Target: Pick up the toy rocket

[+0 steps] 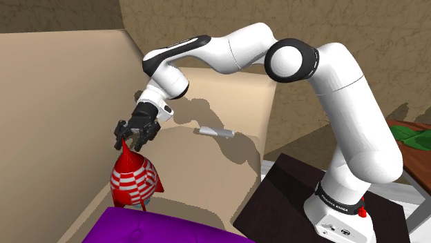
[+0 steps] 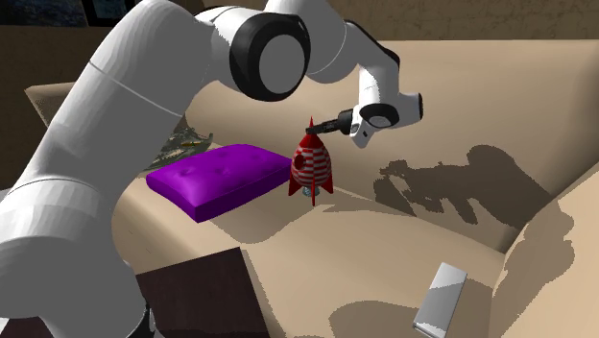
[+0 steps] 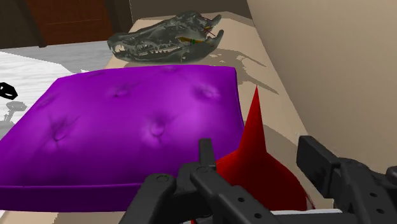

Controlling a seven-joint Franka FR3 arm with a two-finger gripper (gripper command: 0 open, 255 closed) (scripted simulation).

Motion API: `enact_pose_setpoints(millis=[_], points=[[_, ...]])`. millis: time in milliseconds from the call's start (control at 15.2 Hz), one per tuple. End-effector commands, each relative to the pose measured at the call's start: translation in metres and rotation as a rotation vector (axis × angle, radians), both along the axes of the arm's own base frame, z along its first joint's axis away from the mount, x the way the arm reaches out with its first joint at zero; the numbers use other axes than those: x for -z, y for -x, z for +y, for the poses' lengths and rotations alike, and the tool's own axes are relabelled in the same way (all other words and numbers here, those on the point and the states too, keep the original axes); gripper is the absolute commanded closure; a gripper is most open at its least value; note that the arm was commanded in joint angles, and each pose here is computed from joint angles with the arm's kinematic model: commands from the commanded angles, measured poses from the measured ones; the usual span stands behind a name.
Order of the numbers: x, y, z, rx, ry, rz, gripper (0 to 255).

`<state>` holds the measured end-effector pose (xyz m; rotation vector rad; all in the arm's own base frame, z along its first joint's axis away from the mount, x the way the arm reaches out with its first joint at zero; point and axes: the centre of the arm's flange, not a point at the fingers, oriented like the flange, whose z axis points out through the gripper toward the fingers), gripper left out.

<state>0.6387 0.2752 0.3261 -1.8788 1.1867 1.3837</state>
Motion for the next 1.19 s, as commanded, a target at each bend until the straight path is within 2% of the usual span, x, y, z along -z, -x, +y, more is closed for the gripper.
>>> enact_pose_setpoints(millis=[0, 528, 1122], points=[[0.001, 0.0, 0.0, 0.0, 0.0, 0.0, 255], [0.001, 0.0, 0.0, 0.0, 0.0, 0.0, 255], [-0.047, 0.0, 0.0, 0.0, 0.0, 0.0, 255]])
